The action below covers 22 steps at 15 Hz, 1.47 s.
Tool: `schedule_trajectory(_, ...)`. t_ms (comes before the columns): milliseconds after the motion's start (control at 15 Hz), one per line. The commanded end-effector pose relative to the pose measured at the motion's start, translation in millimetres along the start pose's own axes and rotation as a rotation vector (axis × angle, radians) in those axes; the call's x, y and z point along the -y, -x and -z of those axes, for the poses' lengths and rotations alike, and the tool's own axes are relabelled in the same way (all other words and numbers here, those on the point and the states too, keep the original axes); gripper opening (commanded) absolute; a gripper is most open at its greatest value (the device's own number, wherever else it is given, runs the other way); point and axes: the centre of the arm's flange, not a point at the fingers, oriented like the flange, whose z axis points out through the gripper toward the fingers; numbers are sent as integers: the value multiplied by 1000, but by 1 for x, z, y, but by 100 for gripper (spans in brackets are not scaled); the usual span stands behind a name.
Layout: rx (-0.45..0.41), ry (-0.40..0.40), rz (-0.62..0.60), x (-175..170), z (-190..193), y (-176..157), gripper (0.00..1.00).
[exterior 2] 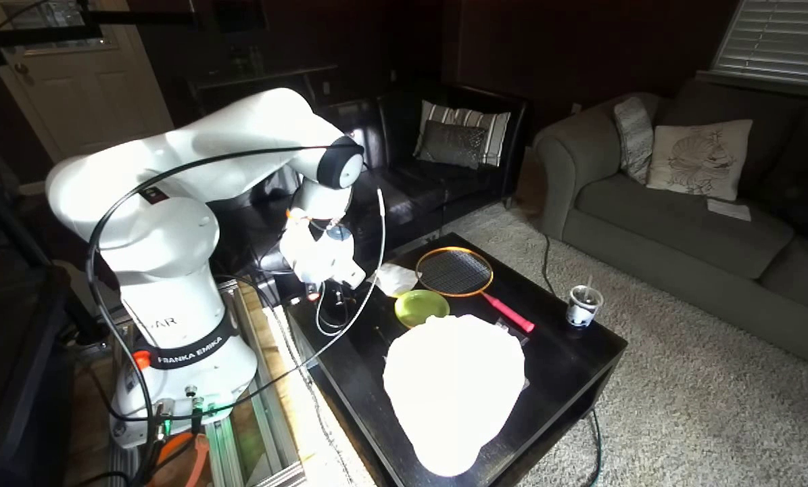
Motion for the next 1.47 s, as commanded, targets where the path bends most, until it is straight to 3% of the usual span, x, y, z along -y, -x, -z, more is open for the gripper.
schedule_trajectory(0,55,-122,24,-21,-6,0,5)
schedule_trajectory(533,141,-324,73,-45,0,-5,5)
schedule_trajectory(867,230,-505,57,-51,11,-3,5)
schedule_trajectory(1067,312,-553,47,-53,25,-4,5)
schedule_trajectory(1333,407,-539,98,-69,30,-4,5)
schedule_trajectory(1400,374,-521,66,-64,95,-12,20)
